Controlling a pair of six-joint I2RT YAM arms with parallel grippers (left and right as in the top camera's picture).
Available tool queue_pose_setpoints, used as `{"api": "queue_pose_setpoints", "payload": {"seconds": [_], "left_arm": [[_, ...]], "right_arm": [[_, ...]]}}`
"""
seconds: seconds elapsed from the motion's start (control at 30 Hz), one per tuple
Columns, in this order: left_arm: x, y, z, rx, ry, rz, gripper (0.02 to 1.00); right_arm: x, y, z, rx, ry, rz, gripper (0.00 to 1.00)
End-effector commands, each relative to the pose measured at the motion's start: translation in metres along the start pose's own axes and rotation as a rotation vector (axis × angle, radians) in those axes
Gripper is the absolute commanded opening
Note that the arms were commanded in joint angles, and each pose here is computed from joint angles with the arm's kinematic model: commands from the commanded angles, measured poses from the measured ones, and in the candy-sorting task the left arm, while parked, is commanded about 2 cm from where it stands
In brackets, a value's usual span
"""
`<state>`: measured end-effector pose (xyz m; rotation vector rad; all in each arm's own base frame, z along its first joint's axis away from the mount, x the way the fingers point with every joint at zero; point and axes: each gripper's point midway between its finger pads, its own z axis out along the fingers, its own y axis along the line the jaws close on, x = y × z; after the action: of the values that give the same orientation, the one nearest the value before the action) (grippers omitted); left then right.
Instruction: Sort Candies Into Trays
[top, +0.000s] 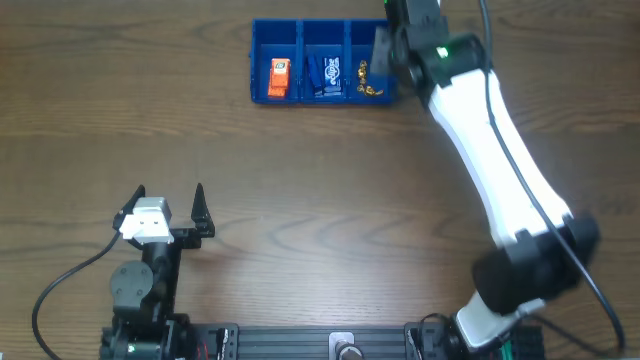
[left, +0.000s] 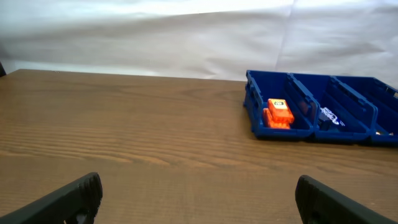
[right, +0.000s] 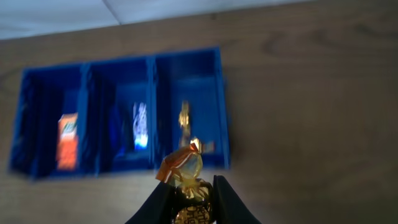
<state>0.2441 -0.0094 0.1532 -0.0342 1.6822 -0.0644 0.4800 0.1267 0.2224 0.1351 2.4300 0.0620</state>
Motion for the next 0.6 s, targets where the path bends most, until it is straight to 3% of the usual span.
{"api": "queue_pose_setpoints", "payload": {"seconds": [0.03,0.13,0.2,0.4,0.6], "left_arm": [[0.018,0.001,0.001,-0.005,0.052,0.010,0.998],[0.019,0.001,0.001,-0.005,0.053,0.010,0.998],[0.018,0.001,0.001,-0.005,0.052,0.010,0.998],[0.019,0.001,0.001,-0.005,0.053,0.010,0.998],[0.018,0.001,0.001,-0.005,0.052,0.010,0.998]], "right_arm": [[0.013,0.005,0.071,0.037,0.036,-0.067,0.163],[0.018,0.008,0.094,0.037,0.038,-0.065,0.255],[0.017,0.009,0.097,0.035,0.030,-0.063,0.402],[0.014,0.009,0.091,0.032,0.022,-0.085,0.483],[-0.010,-0.003,0.010,0.022,-0.053,-0.132,0.603]]}}
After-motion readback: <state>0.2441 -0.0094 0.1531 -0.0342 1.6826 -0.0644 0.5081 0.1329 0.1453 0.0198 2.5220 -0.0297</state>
